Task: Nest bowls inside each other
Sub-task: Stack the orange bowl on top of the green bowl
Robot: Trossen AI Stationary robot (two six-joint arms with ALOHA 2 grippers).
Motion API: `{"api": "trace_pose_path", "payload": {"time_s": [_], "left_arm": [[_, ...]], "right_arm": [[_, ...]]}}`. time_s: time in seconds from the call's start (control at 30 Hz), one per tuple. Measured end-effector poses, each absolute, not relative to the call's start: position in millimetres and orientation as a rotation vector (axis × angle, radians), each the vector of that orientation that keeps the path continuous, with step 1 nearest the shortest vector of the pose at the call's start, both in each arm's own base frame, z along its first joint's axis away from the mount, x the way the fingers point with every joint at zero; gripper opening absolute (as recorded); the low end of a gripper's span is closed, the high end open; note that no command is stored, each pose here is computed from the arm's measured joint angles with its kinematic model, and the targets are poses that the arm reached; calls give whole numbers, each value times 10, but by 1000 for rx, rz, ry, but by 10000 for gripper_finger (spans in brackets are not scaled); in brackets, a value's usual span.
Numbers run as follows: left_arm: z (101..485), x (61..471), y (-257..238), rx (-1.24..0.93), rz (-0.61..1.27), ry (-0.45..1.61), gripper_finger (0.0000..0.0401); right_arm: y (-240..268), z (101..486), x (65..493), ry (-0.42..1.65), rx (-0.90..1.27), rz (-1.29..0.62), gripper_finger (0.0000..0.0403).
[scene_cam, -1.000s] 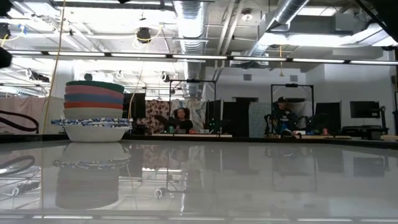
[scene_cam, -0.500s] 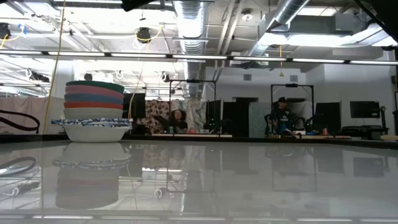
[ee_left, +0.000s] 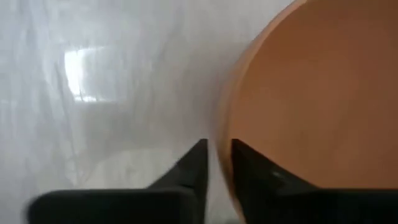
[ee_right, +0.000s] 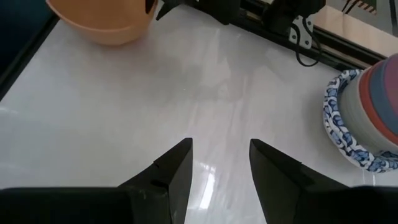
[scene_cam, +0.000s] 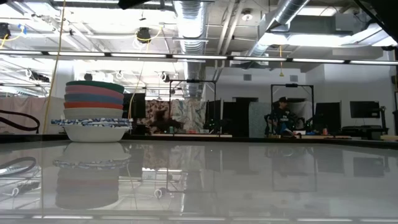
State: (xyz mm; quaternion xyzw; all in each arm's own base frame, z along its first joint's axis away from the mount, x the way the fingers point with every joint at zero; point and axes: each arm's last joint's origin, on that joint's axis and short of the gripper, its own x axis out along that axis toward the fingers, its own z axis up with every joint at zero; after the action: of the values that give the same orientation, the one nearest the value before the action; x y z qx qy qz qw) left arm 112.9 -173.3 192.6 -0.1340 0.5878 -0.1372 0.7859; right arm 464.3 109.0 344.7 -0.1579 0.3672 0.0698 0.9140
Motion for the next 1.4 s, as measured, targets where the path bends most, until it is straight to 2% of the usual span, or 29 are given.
{"api": "trace_pose_path", "payload": {"time_s": [0.07,0.1,0.27,0.47,0.7,0.83,0.97,1.1,1.27,1.4], "left_arm": [[1961,1134,-1696,-280,-284,1234,16],[1984,1134,-1667,-276,-269,1211,10],[2189,1099,-1467,-240,-141,1068,2],[2468,1014,-1141,-128,144,763,1],[2614,993,-839,42,502,347,1],[2666,1059,-769,173,653,196,0],[2678,1129,-696,274,787,127,0],[2673,1218,-555,271,918,136,0],[2668,1301,-342,251,1089,153,0],[2668,1322,-253,246,1157,162,0]], "right_arm": [[1086,3446,4643,758,-309,131,178],[1081,3447,4644,759,-300,108,178],[1037,3433,4625,780,-223,-77,178],[983,3429,4601,756,-148,-329,177],[1019,3459,4562,685,-235,-556,171],[1017,3478,4556,651,-268,-633,166],[1030,3507,4540,597,-320,-755,161],[1075,3533,4506,552,-379,-861,157],[1074,3569,4538,503,-346,-880,157],[988,3644,4631,455,-336,-873,157]]}}
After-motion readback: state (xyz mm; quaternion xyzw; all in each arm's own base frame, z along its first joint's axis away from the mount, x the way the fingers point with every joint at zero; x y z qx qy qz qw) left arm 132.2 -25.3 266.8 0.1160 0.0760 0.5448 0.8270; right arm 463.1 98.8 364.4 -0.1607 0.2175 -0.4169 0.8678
